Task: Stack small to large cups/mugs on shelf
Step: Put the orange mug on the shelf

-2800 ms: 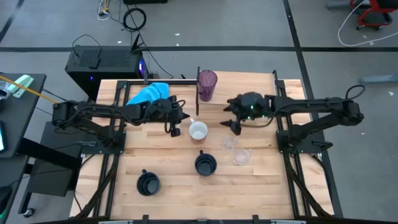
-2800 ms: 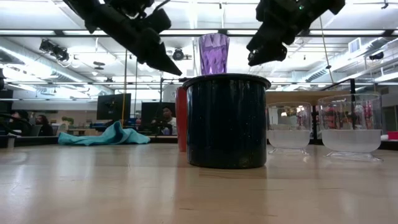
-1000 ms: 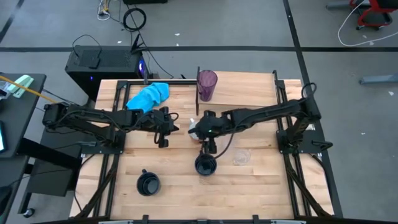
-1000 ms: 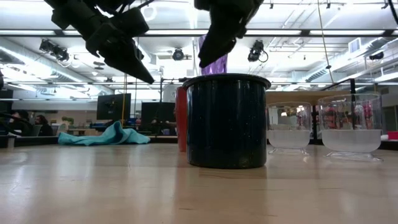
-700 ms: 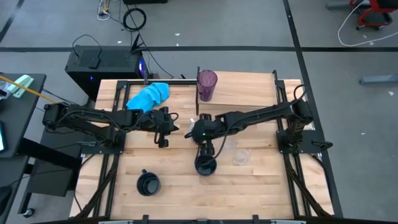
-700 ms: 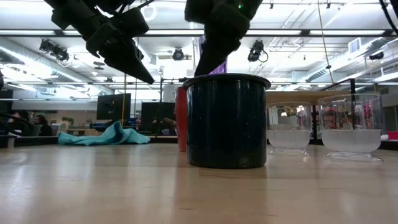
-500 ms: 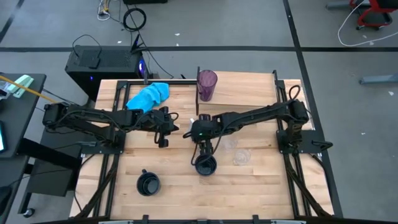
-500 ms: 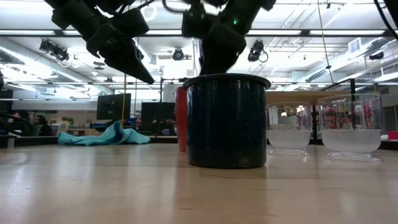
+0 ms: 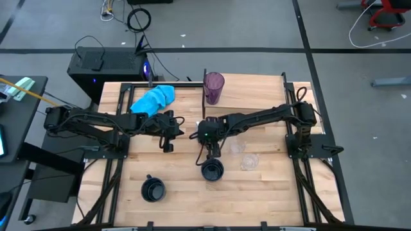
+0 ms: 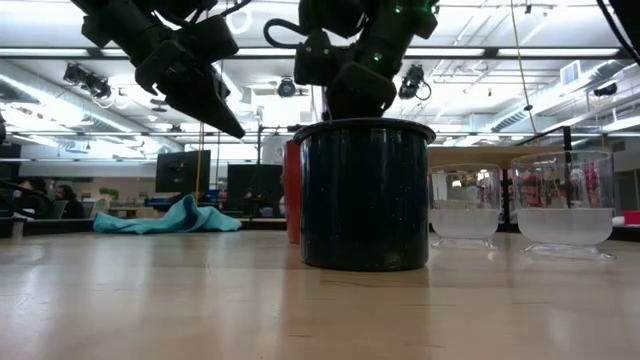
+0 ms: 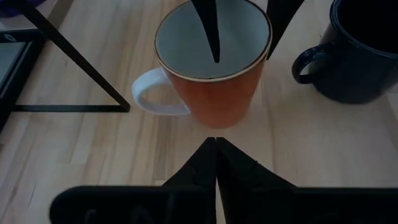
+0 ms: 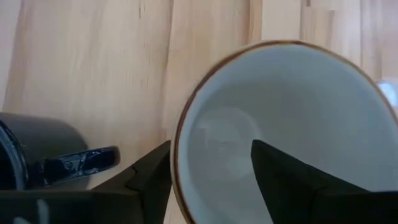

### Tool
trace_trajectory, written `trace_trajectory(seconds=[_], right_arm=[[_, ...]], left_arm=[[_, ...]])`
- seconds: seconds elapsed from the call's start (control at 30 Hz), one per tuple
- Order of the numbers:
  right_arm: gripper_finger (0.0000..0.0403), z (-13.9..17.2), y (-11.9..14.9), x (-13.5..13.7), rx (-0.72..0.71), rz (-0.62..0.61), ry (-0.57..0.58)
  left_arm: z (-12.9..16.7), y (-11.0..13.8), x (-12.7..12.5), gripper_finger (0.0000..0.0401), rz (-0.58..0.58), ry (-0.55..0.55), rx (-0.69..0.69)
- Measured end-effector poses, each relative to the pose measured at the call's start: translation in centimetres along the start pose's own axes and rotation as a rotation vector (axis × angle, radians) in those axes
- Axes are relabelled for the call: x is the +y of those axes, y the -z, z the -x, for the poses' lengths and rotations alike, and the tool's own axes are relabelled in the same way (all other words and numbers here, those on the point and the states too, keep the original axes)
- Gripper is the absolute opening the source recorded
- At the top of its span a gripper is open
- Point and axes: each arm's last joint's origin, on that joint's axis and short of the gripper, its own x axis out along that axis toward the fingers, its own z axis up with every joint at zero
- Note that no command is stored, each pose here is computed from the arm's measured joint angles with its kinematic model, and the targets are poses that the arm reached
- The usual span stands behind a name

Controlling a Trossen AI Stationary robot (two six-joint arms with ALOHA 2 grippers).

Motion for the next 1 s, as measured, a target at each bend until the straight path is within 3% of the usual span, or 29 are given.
trace_trajectory(seconds=[0.5, 0.9, 1.0], right_arm=[[0.0137, -0.02, -0.04, 0.07, -0.008, 0.018, -0.025], [0.0029, 0.04, 0.08, -0.2, -0.003, 0.035, -0.075], [0.0027, 0.04, 0.03, -0.27, -0.009, 0.045, -0.078]], left_arm=[[0.0, 0.09, -0.01, 0.0018, -0.001, 0.001, 0.009], [0.02, 0.14, -0.05, 0.0023, -0.005, 0.003, 0.015], [0.09, 0.1, -0.04, 0.0027, -0.004, 0.002, 0.01]])
